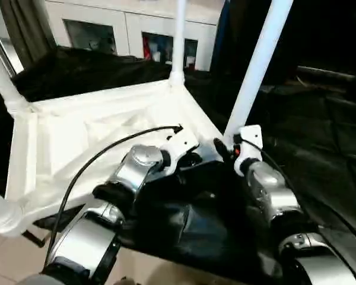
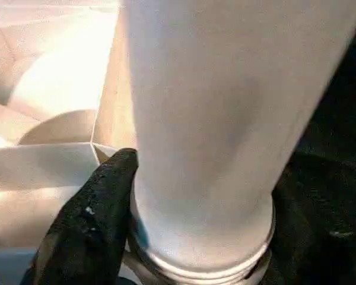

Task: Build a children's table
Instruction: Rotate leg to tighten

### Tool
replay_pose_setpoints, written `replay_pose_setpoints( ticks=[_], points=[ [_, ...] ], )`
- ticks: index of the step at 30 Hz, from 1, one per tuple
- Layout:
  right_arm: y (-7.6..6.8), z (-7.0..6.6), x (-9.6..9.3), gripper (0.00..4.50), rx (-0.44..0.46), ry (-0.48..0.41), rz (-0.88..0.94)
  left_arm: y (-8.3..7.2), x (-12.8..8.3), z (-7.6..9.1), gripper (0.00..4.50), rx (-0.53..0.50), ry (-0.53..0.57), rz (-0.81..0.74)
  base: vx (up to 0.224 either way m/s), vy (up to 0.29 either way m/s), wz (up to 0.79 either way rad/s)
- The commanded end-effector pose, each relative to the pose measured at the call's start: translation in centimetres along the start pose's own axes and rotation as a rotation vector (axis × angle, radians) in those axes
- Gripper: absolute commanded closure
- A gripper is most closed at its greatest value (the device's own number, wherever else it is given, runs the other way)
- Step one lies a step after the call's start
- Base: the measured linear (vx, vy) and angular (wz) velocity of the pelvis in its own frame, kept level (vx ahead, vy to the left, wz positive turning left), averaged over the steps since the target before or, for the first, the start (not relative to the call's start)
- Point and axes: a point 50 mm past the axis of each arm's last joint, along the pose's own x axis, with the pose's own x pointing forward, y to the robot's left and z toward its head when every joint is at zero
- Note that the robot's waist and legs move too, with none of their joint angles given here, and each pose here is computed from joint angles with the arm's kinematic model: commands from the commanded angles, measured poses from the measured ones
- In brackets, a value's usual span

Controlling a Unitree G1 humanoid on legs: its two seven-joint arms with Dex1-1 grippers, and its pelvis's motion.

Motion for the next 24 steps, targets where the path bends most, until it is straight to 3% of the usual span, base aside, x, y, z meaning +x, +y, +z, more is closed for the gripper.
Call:
replay_pose_setpoints(
  ticks=[1, 4, 6, 8, 11, 13, 24],
  points=[
    [2.0, -1.5, -0.1, 0.99, -0.079, 0.06, 0.14, -0.4, 0.3, 0.3, 4.5, 0.007, -0.033, -0.014, 0.0, 0.0, 0.0],
    [1.6, -1.1, -0.2, 0.62, -0.08, 0.041, 0.179, -0.2, -0.1, -0.1, 4.5, 0.01, -0.035, -0.026, 0.0, 0.0, 0.0],
    [1.3, -0.9, -0.6, 0.62, -0.068, 0.029, 0.253, -0.1, -0.5, -0.3, 4.5, 0.013, -0.041, -0.052, 0.0, 0.0, 0.0],
    [0.5, -0.5, -1.5, 0.62, 0.007, 0.012, 0.374, -0.1, -1.4, -0.8, 4.5, 0.016, -0.048, -0.108, 0.0, 0.0, 0.0],
    [0.0, -0.4, -2.4, 0.62, -0.021, 0.005, 0.47, -0.2, -2.0, -1.2, 4.5, 0.015, -0.043, -0.17, 0.0, 0.0, 0.0],
    [-0.5, -0.6, -4.2, 0.62, -0.072, 0.035, 0.647, -0.4, -3.4, -2.0, 4.5, 0.026, -0.038, -0.276, 0.0, 0.0, 0.0],
    [-1.4, -0.5, -6.4, 0.62, -0.1, 0.101, 0.849, -0.6, -6.0, -3.0, 4.5, 0.003, -0.016, -0.431, 0.0, 0.0, 0.0]
  ],
)
